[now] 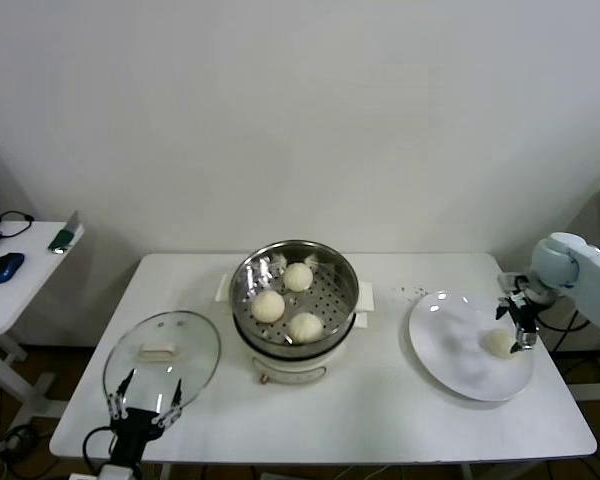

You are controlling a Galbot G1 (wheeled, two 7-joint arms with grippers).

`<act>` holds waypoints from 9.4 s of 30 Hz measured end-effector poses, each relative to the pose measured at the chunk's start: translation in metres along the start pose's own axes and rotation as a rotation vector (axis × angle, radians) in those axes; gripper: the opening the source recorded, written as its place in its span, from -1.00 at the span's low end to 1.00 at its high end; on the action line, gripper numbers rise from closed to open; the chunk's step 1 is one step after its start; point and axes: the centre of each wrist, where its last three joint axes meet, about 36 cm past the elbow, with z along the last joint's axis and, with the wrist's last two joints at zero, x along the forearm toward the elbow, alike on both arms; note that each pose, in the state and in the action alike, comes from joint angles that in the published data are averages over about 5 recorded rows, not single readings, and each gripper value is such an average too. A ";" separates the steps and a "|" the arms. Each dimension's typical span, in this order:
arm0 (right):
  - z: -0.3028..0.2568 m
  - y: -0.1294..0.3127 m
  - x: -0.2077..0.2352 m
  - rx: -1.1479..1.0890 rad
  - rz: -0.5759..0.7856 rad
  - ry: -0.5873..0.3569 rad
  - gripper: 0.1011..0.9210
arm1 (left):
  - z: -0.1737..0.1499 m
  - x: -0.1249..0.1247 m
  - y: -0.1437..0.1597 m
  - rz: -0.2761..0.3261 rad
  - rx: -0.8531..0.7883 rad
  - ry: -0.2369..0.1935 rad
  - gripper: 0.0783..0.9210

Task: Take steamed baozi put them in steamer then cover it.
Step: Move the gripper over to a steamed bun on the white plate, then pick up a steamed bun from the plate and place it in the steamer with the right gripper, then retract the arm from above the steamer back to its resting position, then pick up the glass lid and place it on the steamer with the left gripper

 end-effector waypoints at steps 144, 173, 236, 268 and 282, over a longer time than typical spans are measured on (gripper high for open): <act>-0.263 -0.055 0.172 0.100 0.270 -0.536 0.76 | -0.022 -0.003 0.004 -0.016 0.015 -0.072 0.77; -0.108 0.106 0.006 -0.596 0.795 -1.288 0.76 | -0.039 -0.007 0.005 -0.125 -0.217 -0.115 0.77; -0.083 0.285 -0.117 -1.164 0.946 -1.197 0.76 | 0.070 -0.147 0.027 -0.152 -1.339 -0.013 0.73; -0.086 0.282 -0.128 -1.137 0.982 -1.178 0.76 | 0.060 -0.147 0.025 -0.185 -1.243 -0.073 -0.85; -0.081 0.270 -0.127 -1.115 0.992 -1.168 0.76 | -0.003 -0.102 0.034 -0.355 -1.245 -0.067 -0.85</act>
